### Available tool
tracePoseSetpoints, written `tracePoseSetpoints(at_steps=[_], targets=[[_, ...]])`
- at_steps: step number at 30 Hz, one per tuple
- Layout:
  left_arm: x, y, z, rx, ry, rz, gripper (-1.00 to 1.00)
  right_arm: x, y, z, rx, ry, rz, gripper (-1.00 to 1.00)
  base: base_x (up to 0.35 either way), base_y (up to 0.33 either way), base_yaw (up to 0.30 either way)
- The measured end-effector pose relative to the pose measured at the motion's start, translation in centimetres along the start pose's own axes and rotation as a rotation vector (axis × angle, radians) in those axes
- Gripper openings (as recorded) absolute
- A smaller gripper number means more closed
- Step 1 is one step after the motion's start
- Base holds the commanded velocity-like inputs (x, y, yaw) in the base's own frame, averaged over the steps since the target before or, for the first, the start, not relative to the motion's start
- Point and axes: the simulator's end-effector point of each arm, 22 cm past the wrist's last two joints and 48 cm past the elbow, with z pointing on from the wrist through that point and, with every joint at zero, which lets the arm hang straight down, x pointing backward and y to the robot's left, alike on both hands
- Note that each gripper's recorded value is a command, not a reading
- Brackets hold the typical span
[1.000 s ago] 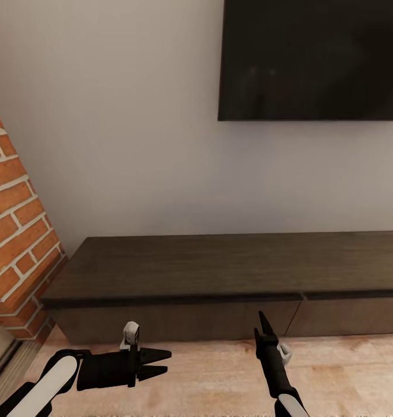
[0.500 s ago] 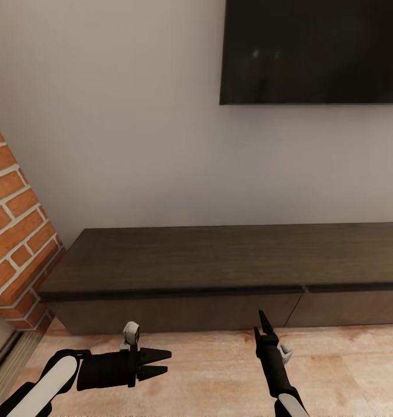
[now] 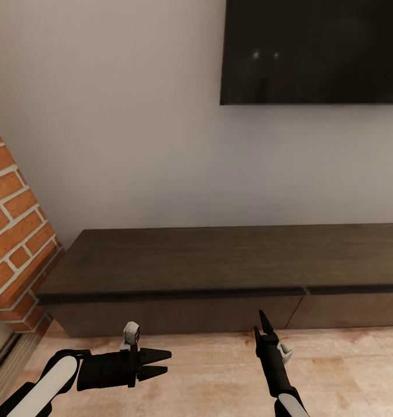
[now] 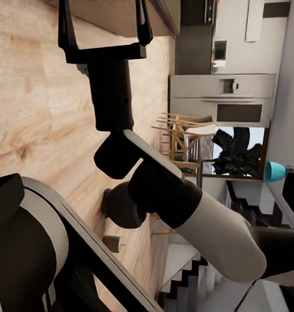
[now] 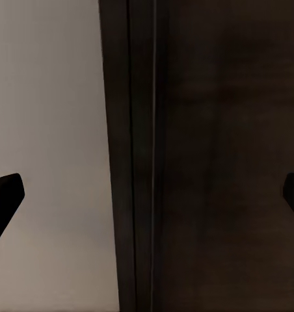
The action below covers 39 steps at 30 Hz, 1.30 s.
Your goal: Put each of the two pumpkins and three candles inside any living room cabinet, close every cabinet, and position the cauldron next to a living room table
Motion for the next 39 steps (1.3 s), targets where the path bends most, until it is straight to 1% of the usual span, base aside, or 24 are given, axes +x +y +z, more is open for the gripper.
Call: tracePoseSetpoints(at_steps=[20, 27, 39], targets=[[0.10, -0.03, 0.11, 0.002, 0.002, -0.001, 1.00, 0.07, 0.07, 0.00, -0.003, 0.000, 0.001, 1.00, 0.096, 0.000, 0.000], [0.23, 0.03, 0.18, -0.001, 0.006, 0.000, 1.00, 0.10, 0.09, 0.00, -0.003, -0.001, 0.001, 1.00, 0.169, 0.000, 0.000], [0.31, 0.05, 0.24, -0.001, 0.009, -0.002, 1.00, 0.10, 0.08, 0.00, -0.003, -0.002, 0.001, 1.00, 0.055, 0.000, 0.000]])
